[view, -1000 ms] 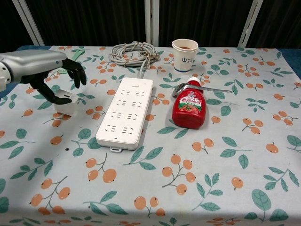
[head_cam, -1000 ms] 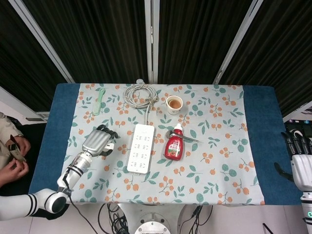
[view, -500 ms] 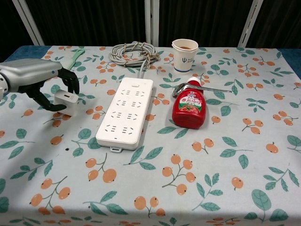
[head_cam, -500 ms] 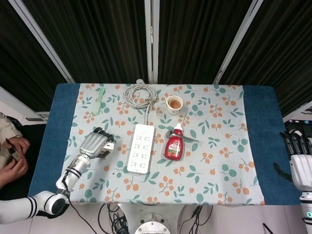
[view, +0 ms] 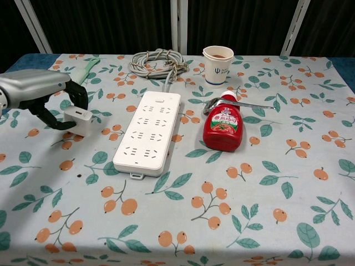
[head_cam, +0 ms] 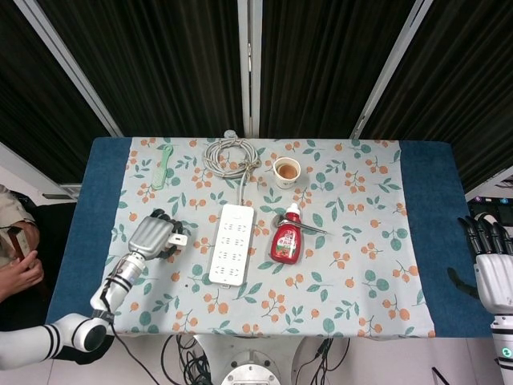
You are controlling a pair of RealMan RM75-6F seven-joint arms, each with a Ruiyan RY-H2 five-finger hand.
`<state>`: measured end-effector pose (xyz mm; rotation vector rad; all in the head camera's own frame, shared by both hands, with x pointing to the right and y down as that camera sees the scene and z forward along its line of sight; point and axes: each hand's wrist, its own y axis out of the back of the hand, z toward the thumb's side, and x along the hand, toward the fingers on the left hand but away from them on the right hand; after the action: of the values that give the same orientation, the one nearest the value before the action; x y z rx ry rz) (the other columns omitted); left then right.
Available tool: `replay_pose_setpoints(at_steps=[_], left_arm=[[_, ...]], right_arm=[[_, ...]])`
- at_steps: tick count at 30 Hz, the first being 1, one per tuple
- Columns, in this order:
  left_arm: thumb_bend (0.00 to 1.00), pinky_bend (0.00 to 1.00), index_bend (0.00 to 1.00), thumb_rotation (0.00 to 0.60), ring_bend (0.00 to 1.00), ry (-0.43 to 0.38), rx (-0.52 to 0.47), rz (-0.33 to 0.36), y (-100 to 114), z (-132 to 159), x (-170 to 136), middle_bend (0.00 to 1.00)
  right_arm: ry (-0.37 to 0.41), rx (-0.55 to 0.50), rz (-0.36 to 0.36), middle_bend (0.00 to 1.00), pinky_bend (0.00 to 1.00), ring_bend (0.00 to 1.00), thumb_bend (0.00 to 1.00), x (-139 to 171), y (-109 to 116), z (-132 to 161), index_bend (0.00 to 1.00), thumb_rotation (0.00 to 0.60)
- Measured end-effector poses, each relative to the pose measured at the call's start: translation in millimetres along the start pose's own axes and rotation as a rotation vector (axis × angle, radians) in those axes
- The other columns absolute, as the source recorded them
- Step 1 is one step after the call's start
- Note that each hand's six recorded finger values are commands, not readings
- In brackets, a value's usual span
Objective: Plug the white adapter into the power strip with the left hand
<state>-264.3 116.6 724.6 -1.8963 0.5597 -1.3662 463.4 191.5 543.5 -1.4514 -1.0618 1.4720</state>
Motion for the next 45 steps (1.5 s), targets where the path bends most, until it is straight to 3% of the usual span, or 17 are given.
replay_pose_setpoints(at_steps=[5,11,20,24,34,45], left_arm=[[0.42,0.28,0.58,0.6,0.43,-0.01,-0.004,0.01,3.3,0.9,1.9,0.61],[0.47,0.34,0.62,0.6,0.49,-0.052,-0.073,0.065,24.5,10.6,8.0,0.66],[0.48,0.35,0.63,0.6,0.5,-0.212,-0.185,0.132,65.7,58.2,28.9,0.67],[0.48,0.34,0.63,0.6,0.5,-0.261,-0.204,0.108,63.2,77.7,36.7,0.67],[0.48,0.34,0.63,0.6,0.49,-0.311,-0.277,0.072,53.3,89.3,46.5,0.67],[0.48,0.34,0.63,0.6,0.49,-0.357,-0.33,0.102,35.6,98.8,54.1,0.67]], right_arm=[[-0.002,-0.004,-0.003,0.07,0.0,0.0,0.17,1.8,0.0,-0.1,0.0,0.6],[0.005,-0.006,-0.012,0.07,0.0,0.0,0.17,2.3,1.5,2.1,0.0,0.6],[0.007,-0.005,-0.01,0.07,0.0,0.0,0.17,3.2,1.1,2.9,0.0,0.6],[0.001,-0.005,-0.009,0.07,0.0,0.0,0.17,3.6,1.3,1.4,0.0,0.6],[-0.003,-0.004,-0.005,0.07,0.0,0.0,0.17,2.6,0.8,0.7,0.0,0.6],[-0.005,-0.002,-0.002,0.07,0.0,0.0,0.17,2.1,0.1,2.1,0.0,0.6]])
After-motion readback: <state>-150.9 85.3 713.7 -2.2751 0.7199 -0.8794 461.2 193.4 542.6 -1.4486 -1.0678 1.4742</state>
